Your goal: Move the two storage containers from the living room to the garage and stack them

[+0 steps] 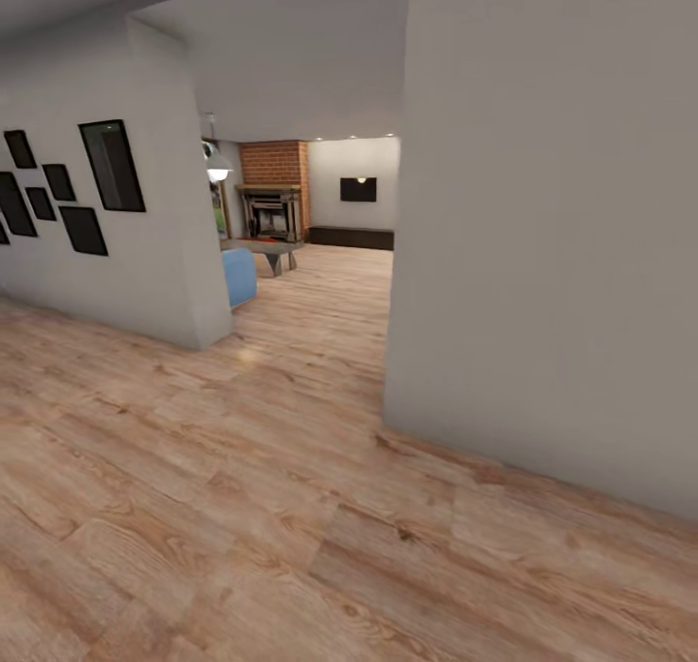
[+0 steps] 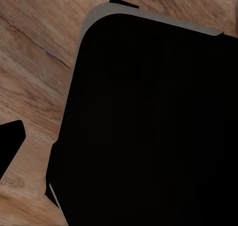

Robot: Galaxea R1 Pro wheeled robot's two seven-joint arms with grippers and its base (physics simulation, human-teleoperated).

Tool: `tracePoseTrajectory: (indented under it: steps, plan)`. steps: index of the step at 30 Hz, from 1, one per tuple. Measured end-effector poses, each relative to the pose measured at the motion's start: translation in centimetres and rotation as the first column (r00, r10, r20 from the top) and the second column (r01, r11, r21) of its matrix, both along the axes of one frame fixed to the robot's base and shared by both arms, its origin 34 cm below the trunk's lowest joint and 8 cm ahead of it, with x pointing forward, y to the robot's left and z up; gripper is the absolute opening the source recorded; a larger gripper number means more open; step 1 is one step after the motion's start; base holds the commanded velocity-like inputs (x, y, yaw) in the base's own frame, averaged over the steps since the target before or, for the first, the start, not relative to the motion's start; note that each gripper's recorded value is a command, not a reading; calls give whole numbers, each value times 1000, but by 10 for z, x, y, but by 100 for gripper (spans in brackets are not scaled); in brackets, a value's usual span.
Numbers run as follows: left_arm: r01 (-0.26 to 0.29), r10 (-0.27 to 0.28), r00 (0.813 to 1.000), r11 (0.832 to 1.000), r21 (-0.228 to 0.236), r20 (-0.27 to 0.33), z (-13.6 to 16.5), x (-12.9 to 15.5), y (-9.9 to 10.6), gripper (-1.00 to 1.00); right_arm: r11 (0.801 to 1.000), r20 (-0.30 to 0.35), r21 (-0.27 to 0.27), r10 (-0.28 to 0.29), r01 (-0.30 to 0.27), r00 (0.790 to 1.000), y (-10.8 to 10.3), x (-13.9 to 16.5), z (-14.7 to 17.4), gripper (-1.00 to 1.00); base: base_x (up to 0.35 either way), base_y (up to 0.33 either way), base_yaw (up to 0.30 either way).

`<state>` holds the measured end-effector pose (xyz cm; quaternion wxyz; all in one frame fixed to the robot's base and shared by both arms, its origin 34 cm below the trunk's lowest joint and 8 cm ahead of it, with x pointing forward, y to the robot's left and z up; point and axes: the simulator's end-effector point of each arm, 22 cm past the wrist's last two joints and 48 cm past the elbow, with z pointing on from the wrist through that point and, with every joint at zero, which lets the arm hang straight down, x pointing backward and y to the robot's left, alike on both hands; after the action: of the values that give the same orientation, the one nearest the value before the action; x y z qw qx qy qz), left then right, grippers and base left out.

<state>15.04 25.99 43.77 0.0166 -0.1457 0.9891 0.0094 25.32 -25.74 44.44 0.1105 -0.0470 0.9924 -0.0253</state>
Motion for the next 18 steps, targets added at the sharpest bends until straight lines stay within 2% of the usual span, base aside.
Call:
tracePoseTrajectory:
  steps: [18]
  plan:
    - [0,0,1000,1000,0,0,0,0,0,100,1000,0,1,-6,6,1000,0,0,0,100,323,0,274]
